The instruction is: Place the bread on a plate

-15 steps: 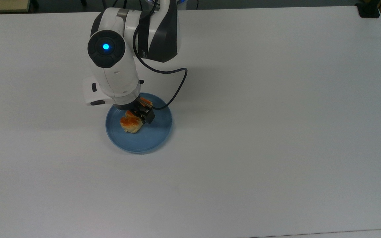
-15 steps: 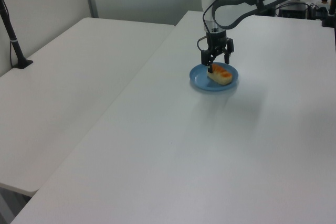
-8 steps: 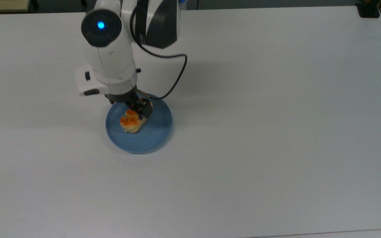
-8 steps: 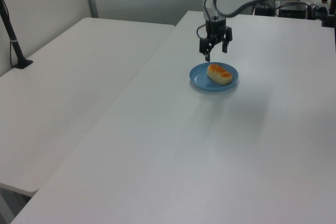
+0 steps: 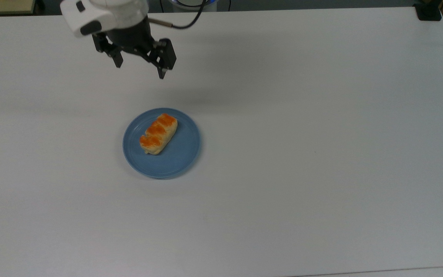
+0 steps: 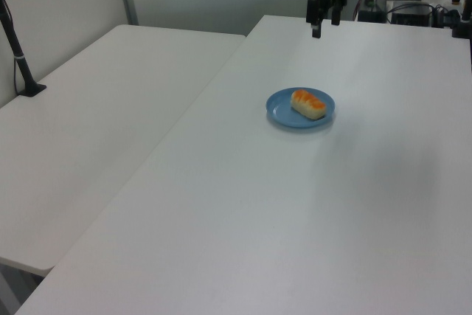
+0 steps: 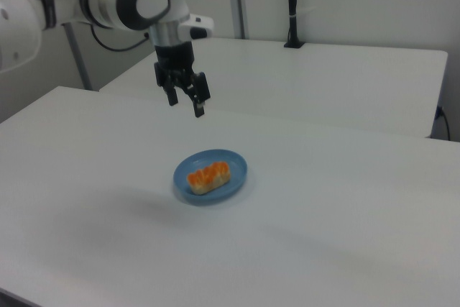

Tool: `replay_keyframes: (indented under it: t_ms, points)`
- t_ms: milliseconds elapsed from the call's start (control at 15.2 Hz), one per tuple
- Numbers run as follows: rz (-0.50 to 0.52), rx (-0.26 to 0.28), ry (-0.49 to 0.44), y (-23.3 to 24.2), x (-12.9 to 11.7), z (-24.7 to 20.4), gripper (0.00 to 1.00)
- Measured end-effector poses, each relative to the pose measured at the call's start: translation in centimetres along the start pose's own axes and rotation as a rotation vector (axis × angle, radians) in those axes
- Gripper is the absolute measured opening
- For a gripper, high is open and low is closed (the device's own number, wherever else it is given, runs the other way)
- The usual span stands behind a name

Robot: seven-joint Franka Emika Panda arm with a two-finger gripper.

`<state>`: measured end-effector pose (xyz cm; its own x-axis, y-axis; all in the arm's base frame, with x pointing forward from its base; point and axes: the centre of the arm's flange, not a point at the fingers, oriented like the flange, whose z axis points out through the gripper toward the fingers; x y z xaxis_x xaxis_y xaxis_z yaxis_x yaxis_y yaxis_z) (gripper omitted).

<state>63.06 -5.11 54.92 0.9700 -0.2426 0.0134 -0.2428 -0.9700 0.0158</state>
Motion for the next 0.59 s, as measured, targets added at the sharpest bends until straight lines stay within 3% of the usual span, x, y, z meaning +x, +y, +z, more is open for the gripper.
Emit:
replay_keyframes:
  t_ms: [591]
  points:
    - [-0.146, 0.009, 0.008, -0.9, -1.8, -1.5, 1.0]
